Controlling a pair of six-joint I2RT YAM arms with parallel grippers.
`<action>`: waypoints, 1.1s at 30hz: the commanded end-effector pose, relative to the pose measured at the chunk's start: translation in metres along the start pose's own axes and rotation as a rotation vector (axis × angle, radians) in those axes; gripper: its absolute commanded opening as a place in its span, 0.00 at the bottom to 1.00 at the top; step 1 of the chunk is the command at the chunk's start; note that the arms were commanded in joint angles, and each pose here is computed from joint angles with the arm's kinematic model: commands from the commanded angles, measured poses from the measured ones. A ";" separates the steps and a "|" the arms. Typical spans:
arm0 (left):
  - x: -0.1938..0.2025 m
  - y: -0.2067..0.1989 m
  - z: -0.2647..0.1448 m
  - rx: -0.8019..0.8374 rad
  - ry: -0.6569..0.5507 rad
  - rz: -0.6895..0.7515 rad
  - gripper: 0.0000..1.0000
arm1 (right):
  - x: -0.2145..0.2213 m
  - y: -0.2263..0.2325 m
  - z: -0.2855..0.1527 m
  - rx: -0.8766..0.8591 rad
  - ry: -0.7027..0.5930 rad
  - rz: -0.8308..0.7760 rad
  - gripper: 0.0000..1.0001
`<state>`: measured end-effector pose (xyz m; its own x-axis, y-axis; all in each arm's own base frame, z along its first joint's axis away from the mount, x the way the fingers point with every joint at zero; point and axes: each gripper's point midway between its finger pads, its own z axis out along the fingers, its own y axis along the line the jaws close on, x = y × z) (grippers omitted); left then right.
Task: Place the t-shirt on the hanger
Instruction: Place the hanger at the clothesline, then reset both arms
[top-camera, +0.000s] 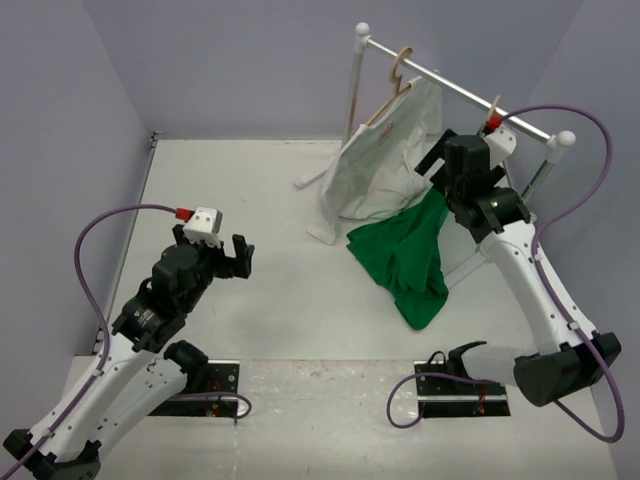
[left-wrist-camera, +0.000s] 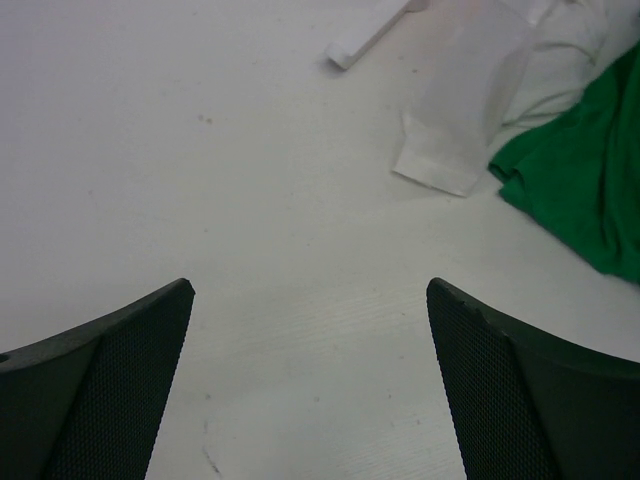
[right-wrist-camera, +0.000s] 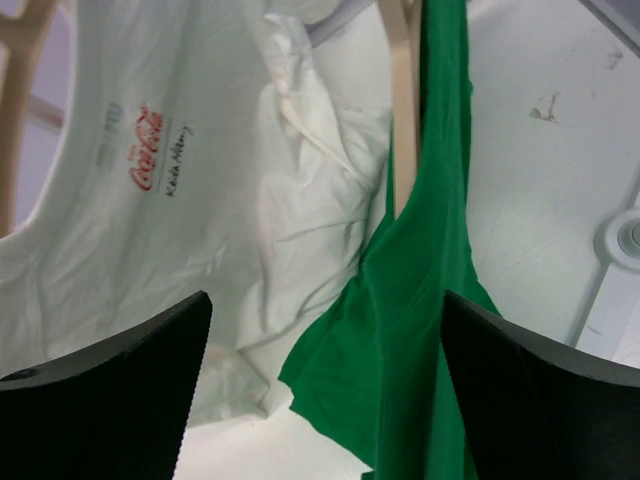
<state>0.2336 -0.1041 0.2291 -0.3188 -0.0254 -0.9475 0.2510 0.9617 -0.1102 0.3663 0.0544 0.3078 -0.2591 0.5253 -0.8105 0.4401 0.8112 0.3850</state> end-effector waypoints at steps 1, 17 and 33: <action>-0.011 0.047 0.004 -0.257 -0.043 -0.114 1.00 | -0.046 0.001 -0.057 -0.142 -0.124 0.047 0.98; -0.044 0.102 -0.054 -0.513 -0.215 -0.212 1.00 | 0.009 -0.140 -0.180 -0.291 -0.194 -0.287 0.99; -0.027 0.084 -0.044 -0.379 -0.203 -0.184 1.00 | 0.023 -0.156 -0.217 -0.476 -0.291 -0.280 0.99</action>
<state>0.2188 -0.0070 0.2552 -0.1442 -0.2306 -0.9623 -0.1812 0.9622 -0.2034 0.1093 -0.0061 0.3207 -0.0460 0.2743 -0.9605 -0.0207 0.9611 0.2755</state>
